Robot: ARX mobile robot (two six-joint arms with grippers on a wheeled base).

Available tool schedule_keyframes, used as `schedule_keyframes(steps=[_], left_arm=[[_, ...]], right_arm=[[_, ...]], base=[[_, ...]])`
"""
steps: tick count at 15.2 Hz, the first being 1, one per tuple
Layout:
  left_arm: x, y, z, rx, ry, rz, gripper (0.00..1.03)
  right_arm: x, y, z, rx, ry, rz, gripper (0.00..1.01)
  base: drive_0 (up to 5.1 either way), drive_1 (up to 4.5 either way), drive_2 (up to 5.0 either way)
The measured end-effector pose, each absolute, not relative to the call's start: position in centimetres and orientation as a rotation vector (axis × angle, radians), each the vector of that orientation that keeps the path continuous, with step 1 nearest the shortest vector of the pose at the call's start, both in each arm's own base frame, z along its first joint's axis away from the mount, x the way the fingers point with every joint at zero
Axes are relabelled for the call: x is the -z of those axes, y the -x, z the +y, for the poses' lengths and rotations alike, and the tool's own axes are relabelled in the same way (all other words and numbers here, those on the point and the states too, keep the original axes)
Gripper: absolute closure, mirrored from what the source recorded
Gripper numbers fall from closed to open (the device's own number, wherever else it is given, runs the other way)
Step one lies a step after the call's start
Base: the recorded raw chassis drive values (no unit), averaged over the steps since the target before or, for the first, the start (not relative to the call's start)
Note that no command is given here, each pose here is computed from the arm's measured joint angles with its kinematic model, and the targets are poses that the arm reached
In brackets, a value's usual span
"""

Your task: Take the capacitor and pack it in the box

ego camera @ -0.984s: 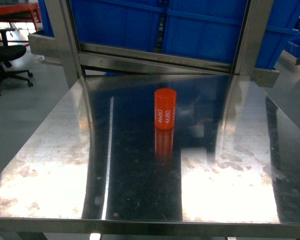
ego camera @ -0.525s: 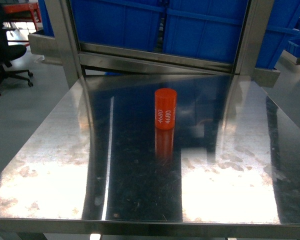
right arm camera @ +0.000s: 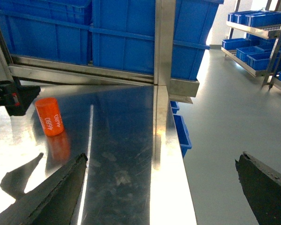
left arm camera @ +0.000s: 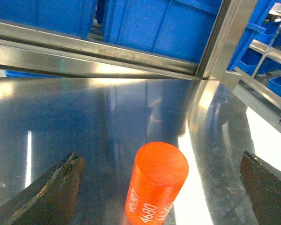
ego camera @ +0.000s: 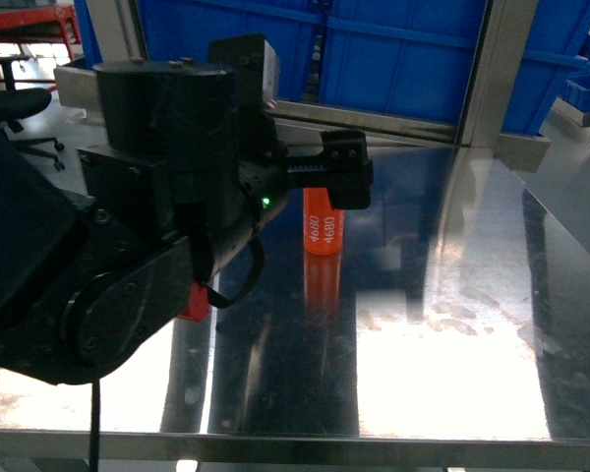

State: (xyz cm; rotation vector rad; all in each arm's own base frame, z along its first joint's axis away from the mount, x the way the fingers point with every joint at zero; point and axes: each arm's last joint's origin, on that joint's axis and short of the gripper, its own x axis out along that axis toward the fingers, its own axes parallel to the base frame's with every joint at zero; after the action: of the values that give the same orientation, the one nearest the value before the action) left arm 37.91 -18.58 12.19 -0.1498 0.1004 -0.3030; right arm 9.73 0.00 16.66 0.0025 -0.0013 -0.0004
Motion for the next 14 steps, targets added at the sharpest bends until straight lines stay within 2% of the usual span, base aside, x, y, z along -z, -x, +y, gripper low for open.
schedule_keyframes(steps=[4,8,11,14], left_arm=[[-10.0,-40.7,-20.6,0.310,0.106,0.155,0.05],[-6.6,-42.7,-21.8,0.302,0.074,0.244,0.05],[-5.4,-44.2,-22.2,0.274,0.075,0.235,0.05],[-5.2,-44.6,-22.4,0.266,0.076,0.259,0.35]], right_arm=[[-16.7,-9.7,0.0,0.000,-0.002,-0.001,0.03],[-16.7,-9.7,0.0,0.000,-0.002,-0.001,0.03],[-16.7,-9.7,0.0,0.000,-0.002,-0.002,0.03],[-16.7,-9.7,0.0,0.000,-0.003,-0.002,0.03]], base=[[0.0,0.00,0.0],[0.0,0.00,0.0],[0.0,0.00,0.0],[0.0,0.00,0.0]])
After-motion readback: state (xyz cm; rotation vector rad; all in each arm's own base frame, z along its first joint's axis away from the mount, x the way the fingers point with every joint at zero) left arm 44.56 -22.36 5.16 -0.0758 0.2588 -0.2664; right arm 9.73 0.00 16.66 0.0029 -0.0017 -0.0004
